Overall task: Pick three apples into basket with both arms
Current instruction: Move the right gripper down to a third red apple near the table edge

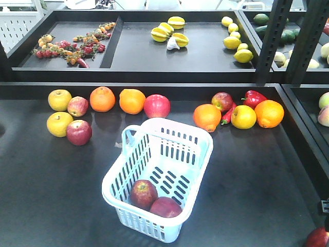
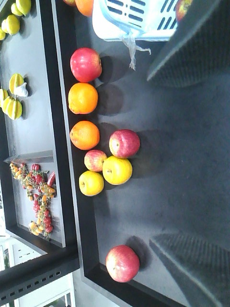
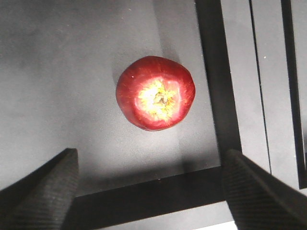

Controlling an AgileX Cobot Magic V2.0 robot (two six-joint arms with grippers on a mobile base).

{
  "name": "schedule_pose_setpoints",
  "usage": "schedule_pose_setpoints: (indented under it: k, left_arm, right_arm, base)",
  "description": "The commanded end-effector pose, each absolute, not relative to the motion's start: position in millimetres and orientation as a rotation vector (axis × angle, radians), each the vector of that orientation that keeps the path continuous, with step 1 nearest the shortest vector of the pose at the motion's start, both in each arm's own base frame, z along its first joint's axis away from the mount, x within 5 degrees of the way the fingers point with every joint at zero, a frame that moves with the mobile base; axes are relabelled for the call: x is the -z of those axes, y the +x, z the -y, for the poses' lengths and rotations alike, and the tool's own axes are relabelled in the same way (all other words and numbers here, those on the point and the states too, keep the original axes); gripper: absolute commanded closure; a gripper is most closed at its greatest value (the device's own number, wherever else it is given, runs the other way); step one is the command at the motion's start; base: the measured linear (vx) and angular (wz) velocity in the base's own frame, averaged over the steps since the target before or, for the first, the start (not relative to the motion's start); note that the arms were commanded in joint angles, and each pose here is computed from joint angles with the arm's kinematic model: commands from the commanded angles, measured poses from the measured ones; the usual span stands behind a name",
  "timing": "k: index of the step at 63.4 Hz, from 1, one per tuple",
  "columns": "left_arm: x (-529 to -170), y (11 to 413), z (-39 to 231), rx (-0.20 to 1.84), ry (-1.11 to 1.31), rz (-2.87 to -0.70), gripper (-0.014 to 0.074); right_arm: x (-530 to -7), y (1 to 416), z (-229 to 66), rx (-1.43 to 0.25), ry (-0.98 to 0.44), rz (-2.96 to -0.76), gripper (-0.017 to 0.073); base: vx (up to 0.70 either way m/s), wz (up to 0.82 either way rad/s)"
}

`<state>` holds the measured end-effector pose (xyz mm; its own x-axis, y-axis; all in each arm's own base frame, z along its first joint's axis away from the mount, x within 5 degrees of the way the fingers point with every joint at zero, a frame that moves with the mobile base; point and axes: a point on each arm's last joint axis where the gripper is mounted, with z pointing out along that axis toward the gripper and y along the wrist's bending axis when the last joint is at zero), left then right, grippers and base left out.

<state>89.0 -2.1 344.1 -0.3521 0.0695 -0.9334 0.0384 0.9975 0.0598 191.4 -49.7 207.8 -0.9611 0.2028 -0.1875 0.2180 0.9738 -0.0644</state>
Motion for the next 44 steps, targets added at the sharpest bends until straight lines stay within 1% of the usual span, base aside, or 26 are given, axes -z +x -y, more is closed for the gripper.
schedule_pose_setpoints:
  k: [1,12,24,44]
  left_arm:
    - [-357.3,90.3,3.3,-0.018,0.081,-1.85,0.0004]
    - [-357.3,90.3,3.3,-0.018,0.081,-1.85,0.0004]
    - [-357.3,90.3,3.3,-0.018,0.081,-1.85,0.0004]
    - [-357.3,90.3,3.3,-0.018,0.081,-1.85,0.0004]
  right_arm:
    - [-211.7,194.1,52.3,0.148,0.309,-2.888,-0.0022]
    - [-192.4,191.9,51.2,0.134,0.342,-2.928,-0.0022]
    - [-186.1,197.5,54.2,0.163,0.314,-2.926,-0.0022]
    - [-165.7,209.1,56.5,0.153,0.306,-2.966,-0.0022]
  base:
    - [0.0,0.0]
    - [0.0,0.0]
    - [0.0,0.0]
    - [0.0,0.0]
